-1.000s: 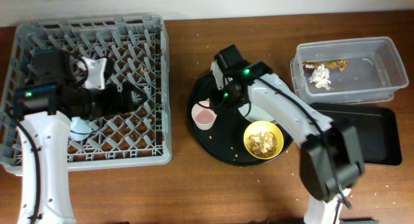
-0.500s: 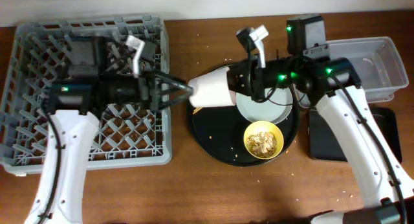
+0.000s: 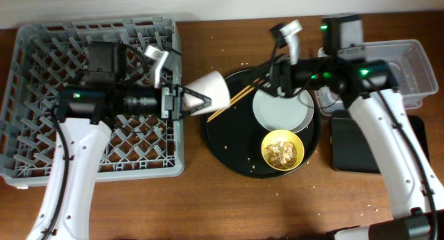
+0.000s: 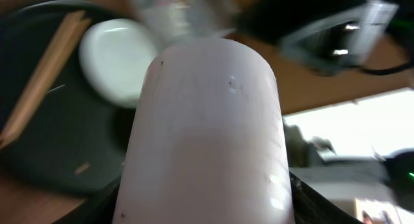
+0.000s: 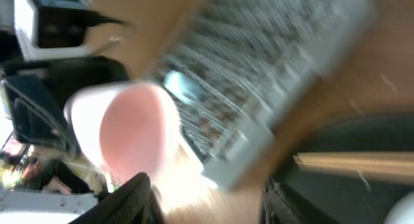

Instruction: Sort waste into correct bins and load items into the dishwasher rack

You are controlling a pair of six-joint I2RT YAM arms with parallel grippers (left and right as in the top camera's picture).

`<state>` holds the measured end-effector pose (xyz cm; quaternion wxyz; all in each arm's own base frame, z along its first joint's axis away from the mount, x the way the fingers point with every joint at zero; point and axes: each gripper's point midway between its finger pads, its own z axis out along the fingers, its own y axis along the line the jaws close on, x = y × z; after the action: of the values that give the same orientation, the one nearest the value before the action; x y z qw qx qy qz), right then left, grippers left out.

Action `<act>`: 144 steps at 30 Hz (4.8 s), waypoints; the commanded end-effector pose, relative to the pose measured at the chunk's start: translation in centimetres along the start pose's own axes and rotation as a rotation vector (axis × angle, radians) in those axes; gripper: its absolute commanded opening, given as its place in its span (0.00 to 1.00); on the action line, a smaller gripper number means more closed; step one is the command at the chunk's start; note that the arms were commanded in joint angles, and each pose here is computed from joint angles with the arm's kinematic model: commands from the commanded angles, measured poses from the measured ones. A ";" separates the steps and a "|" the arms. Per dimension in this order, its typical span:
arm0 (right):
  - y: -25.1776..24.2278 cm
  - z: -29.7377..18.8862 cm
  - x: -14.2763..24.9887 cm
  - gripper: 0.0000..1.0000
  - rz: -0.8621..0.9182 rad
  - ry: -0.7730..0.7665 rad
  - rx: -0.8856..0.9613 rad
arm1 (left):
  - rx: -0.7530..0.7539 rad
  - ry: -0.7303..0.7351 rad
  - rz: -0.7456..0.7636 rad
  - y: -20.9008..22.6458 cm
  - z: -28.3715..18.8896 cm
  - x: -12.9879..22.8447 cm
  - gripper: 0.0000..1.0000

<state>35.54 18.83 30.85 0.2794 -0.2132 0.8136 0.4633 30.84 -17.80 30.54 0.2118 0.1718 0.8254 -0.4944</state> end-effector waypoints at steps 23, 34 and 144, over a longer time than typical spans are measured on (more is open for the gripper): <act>-4.0 -1.5 6.9 0.60 0.260 0.220 0.363 | -1.170 0.190 -0.729 25.3 -11.4 10.1 0.99; -11.9 4.2 21.8 0.46 0.271 0.487 0.944 | -0.545 0.065 0.097 6.2 -5.8 -0.9 0.99; -11.4 -8.6 13.5 0.51 0.505 0.083 0.918 | -0.776 0.377 0.464 24.6 22.2 0.2 0.28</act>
<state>30.07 4.68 18.41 0.1938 0.1125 0.9692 0.1017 46.51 -26.26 1.76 0.2025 0.3502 0.9131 -0.0518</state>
